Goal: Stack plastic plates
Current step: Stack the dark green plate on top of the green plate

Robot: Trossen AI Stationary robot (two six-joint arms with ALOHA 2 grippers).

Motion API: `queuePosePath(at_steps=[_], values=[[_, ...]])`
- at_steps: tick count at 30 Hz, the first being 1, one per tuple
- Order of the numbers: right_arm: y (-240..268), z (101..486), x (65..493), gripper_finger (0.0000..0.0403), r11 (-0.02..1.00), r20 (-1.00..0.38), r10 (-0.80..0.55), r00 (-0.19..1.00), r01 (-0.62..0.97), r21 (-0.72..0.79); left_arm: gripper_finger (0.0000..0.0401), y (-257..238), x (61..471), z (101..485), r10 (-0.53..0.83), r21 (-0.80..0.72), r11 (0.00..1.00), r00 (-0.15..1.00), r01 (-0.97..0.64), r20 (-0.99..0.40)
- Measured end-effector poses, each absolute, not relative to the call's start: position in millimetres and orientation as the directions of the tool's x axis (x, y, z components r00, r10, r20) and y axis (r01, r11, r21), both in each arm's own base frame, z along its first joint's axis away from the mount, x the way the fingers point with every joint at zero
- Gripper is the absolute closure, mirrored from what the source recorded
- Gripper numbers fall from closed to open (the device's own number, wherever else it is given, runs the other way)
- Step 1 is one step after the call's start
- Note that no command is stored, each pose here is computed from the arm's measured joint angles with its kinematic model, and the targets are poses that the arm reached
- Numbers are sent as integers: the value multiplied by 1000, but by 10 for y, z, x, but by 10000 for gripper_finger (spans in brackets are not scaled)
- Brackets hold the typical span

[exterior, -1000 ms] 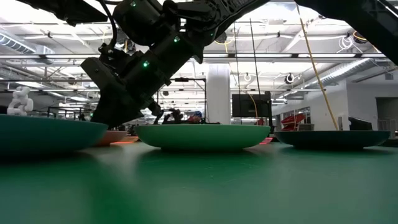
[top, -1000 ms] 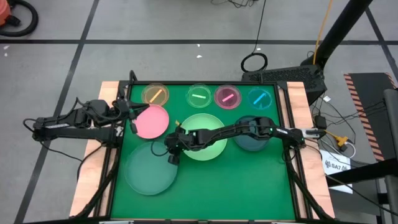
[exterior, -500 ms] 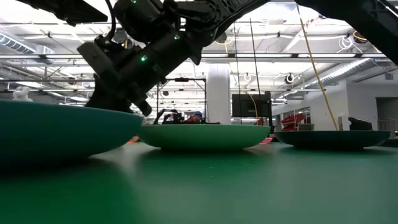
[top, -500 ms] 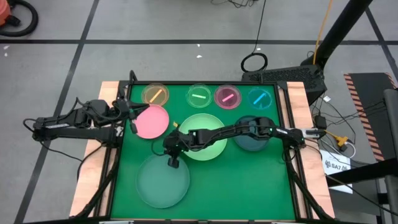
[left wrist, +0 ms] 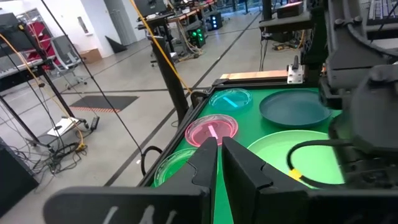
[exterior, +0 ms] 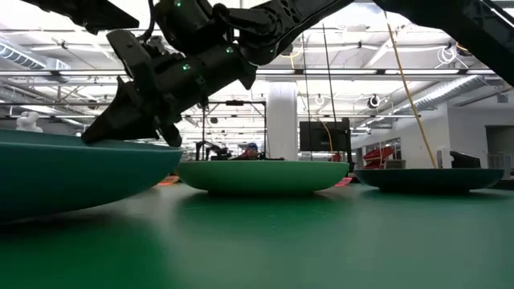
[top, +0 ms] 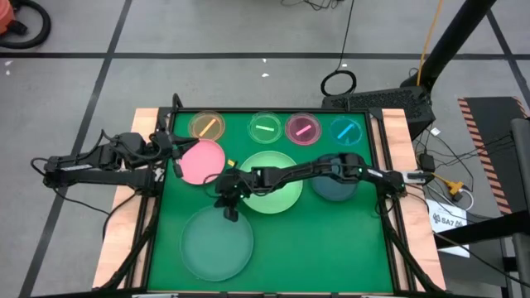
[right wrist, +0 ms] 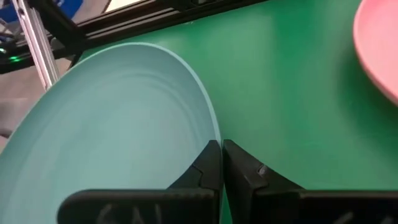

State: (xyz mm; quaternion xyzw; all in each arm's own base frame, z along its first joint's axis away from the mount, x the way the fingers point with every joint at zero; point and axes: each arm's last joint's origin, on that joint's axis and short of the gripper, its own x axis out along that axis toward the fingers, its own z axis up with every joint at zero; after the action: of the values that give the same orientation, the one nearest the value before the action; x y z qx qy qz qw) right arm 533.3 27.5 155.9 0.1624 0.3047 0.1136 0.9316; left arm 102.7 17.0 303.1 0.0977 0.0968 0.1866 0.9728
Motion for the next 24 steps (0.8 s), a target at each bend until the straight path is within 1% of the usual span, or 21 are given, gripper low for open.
queuePosePath(at_steps=[9, 15, 20, 23, 24], values=[[58, 1624, 5313, 402, 855, -486, 454, 747, -212, 473, 368, 170, 1030, 3047, 382, 198, 914, 914, -353, -136], [-99, 1919, 5232, 403, 816, -441, 523, 730, -279, 506, 368, 169, 1029, 3045, 381, 195, 915, 914, -352, -138], [-263, 2134, 5086, 400, 820, -485, 522, 701, -256, 512, 368, 169, 1029, 3042, 381, 194, 915, 914, -352, -141], [-382, 2269, 4985, 400, 794, -485, 558, 673, -265, 547, 368, 169, 1029, 3043, 382, 194, 915, 914, -353, -140], [-416, 2310, 4956, 400, 803, -496, 544, 677, -248, 542, 368, 169, 1029, 3044, 382, 194, 915, 914, -353, -140]])
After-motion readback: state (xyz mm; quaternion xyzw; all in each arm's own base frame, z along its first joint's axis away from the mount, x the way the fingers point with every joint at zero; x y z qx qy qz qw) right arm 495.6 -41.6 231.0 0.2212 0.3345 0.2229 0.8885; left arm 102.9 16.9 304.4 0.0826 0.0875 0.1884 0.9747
